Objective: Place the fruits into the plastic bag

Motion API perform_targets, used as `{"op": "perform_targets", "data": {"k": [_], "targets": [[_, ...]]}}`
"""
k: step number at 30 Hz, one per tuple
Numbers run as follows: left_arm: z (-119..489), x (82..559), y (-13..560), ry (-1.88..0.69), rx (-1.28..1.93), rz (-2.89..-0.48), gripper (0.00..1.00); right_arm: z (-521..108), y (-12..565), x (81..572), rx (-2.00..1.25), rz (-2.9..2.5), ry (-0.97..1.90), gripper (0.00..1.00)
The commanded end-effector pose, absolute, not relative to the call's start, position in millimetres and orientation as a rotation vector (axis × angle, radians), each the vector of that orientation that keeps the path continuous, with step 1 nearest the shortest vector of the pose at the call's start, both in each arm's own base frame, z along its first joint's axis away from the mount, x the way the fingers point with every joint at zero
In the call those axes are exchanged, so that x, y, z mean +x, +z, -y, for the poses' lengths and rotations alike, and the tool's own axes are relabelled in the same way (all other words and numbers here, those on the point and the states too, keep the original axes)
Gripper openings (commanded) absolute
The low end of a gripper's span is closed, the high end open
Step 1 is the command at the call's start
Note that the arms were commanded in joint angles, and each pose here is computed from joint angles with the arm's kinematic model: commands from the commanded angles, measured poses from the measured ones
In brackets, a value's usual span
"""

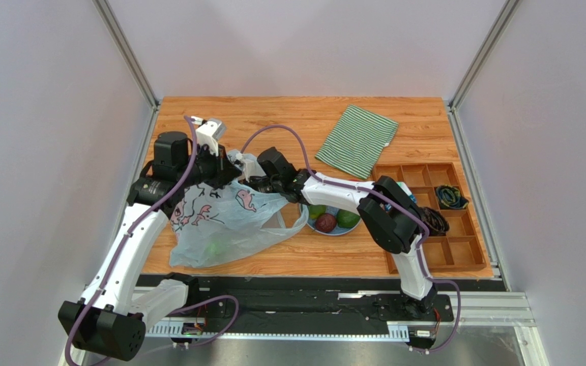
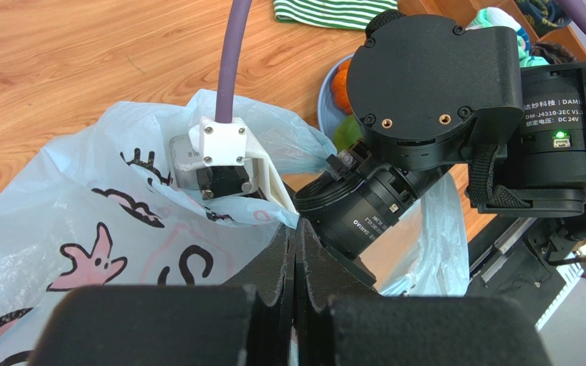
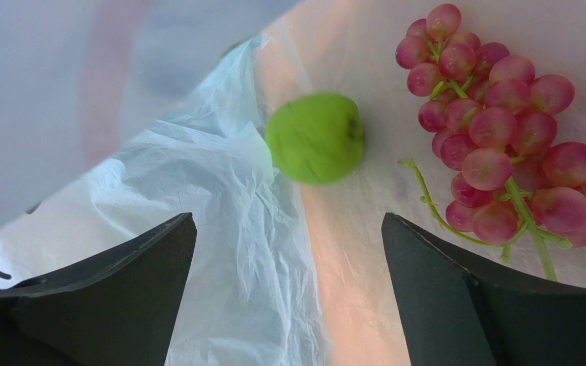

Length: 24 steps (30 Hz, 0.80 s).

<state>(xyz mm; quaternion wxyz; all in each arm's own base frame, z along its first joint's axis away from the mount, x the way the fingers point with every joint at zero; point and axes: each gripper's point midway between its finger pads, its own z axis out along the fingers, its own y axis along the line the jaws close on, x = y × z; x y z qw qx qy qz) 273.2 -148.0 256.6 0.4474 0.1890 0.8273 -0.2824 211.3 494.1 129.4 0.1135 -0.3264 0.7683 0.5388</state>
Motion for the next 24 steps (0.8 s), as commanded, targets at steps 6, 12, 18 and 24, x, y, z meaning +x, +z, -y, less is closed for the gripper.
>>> {"op": "perform_targets", "data": {"k": [6,12,18,24], "targets": [[148,278,273,-0.687,0.479,-1.990,0.00,-500,169,217,-0.976,-2.102,1.579,0.94],[145,279,275,-0.664,0.471,-1.986,0.00,-479,178,235,-0.875,-2.102,1.490,0.92],[144,279,274,-0.660,0.468,-1.988,0.00,-441,202,259,-0.746,-2.076,1.290,0.90],[142,279,275,-0.646,0.458,-1.987,0.00,-395,219,271,-0.652,-2.074,1.034,0.91]]}}
